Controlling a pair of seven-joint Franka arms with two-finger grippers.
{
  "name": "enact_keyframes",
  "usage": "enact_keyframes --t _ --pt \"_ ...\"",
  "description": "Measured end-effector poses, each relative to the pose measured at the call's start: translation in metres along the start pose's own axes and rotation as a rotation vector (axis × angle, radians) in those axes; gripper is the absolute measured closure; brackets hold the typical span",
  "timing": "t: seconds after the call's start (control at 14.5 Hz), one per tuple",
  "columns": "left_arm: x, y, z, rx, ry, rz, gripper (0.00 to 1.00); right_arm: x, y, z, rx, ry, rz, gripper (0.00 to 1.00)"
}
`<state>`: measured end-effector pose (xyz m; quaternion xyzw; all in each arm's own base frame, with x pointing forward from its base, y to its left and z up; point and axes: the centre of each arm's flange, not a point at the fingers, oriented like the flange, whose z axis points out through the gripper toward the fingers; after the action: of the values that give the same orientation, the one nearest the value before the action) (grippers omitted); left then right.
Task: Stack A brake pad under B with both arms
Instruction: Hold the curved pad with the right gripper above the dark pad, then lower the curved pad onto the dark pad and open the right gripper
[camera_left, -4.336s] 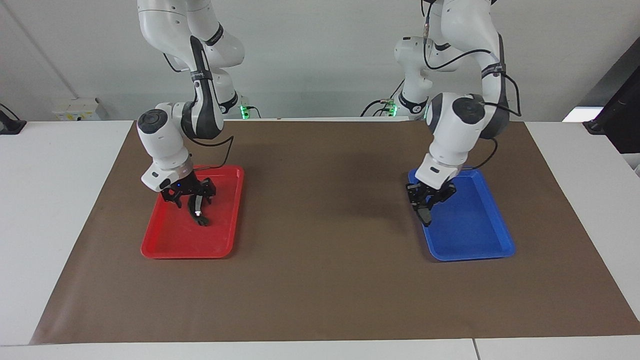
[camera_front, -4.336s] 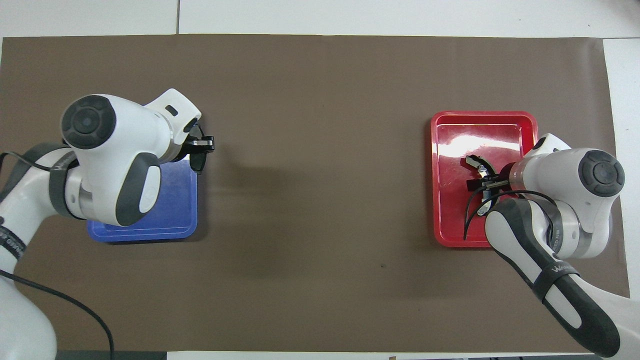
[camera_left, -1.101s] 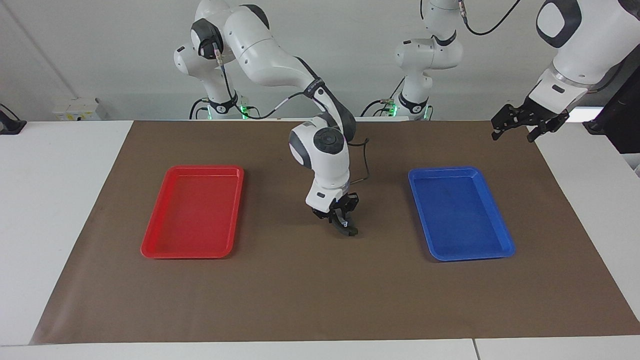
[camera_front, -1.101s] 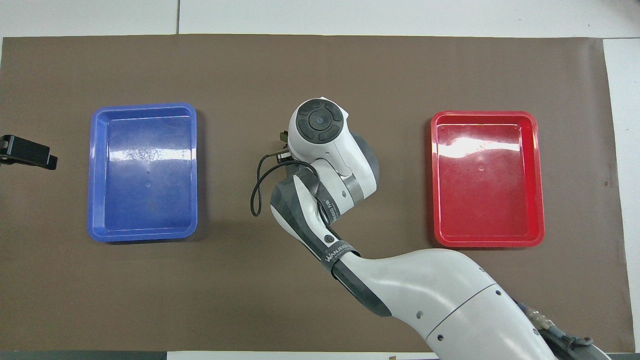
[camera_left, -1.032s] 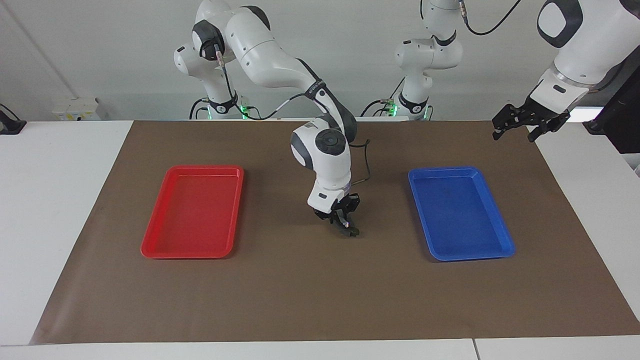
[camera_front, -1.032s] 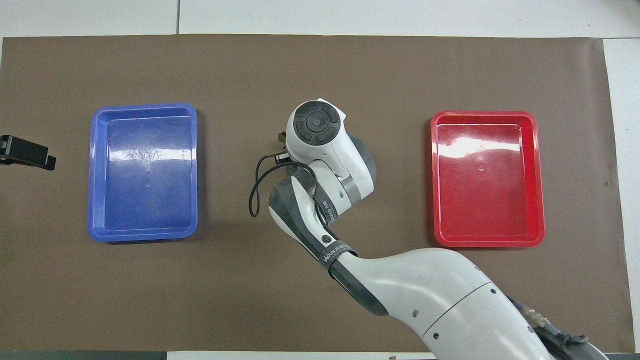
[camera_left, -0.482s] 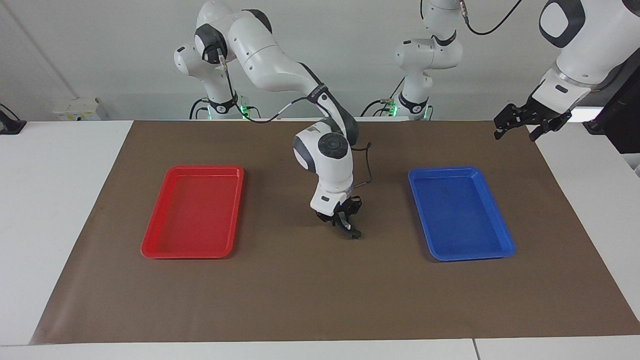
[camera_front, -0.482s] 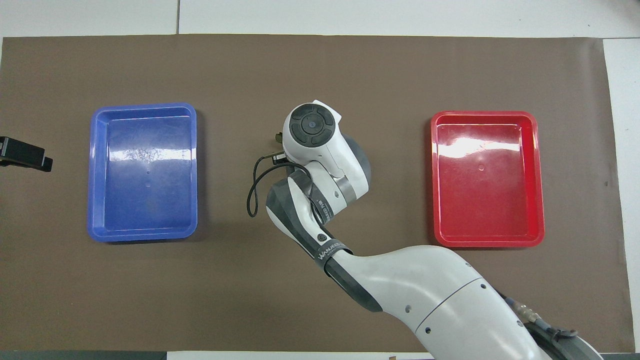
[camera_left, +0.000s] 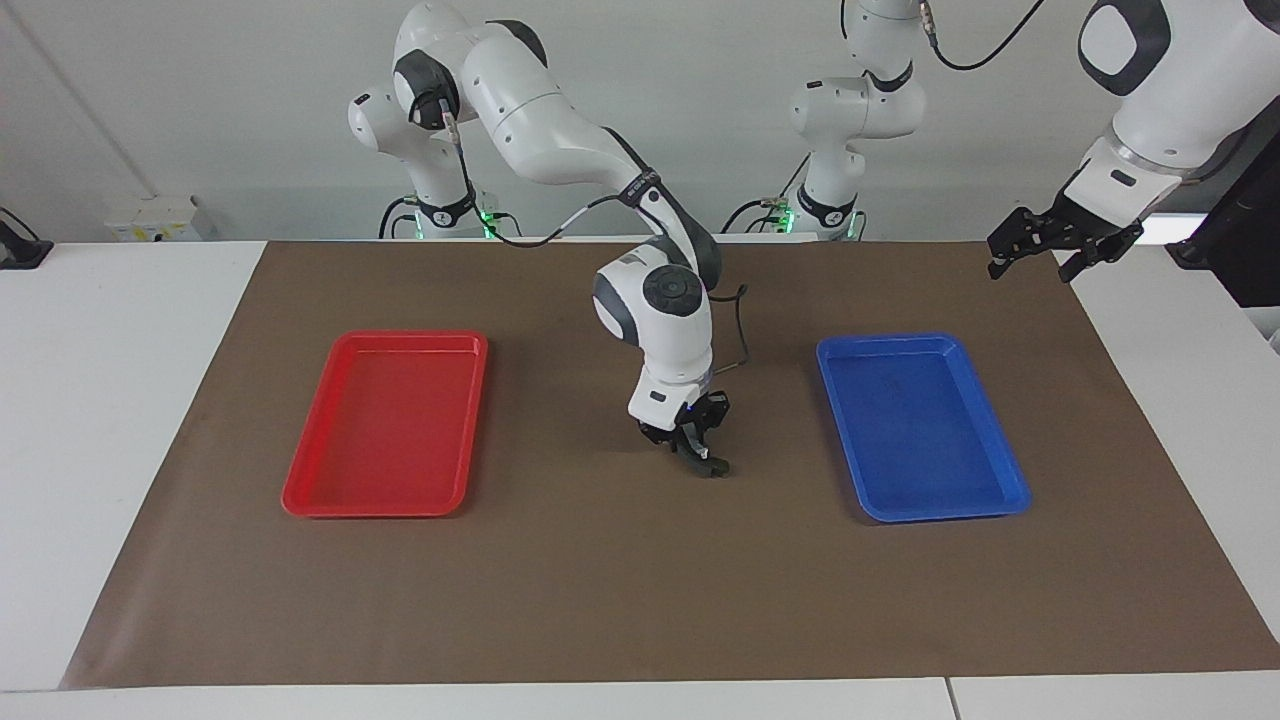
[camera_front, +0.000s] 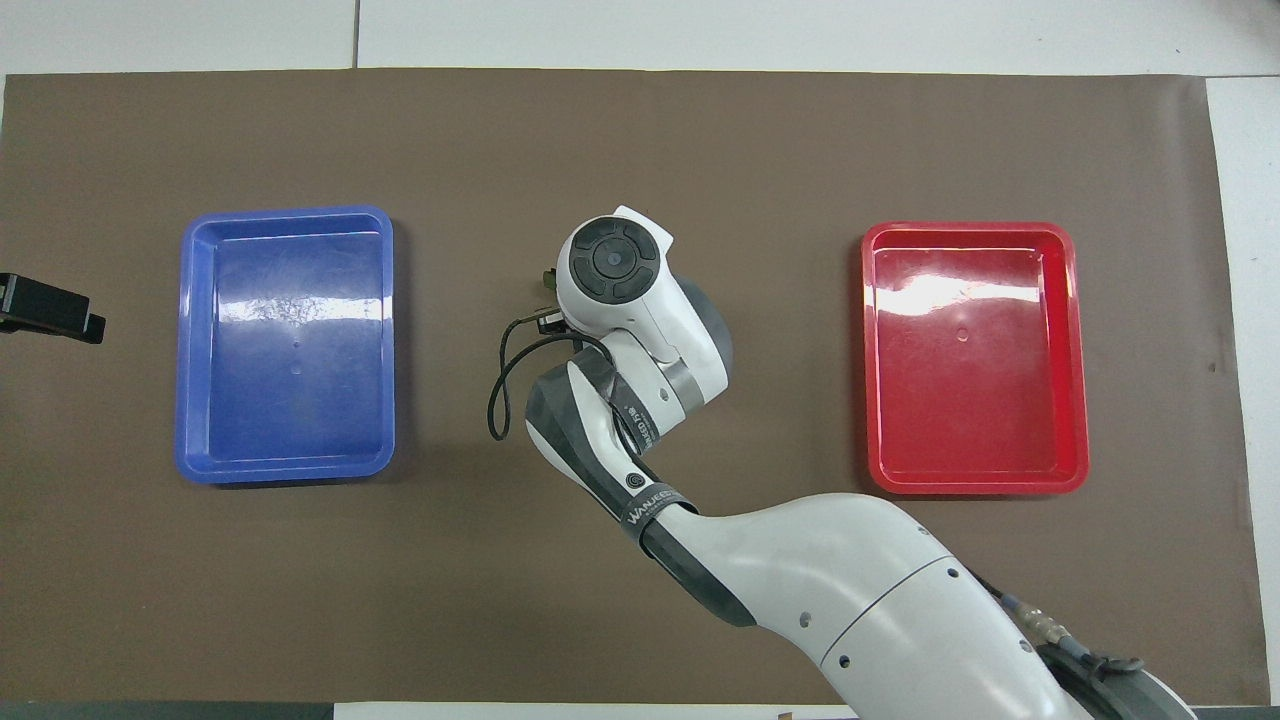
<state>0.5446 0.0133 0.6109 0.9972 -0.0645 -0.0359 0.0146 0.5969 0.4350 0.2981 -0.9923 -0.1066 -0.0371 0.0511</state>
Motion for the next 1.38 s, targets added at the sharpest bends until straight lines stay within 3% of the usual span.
enact_keyframes --t 1.03,1.38 --pt "0.0000 0.0000 0.0000 0.000 0.000 0.000 0.00 0.0035 0.0019 -0.0024 -0.007 0.014 -0.003 0.57" --pt "0.0000 0.0000 0.0000 0.000 0.000 0.000 0.00 0.0051 0.0011 -0.0075 -0.004 0.022 0.004 0.08"
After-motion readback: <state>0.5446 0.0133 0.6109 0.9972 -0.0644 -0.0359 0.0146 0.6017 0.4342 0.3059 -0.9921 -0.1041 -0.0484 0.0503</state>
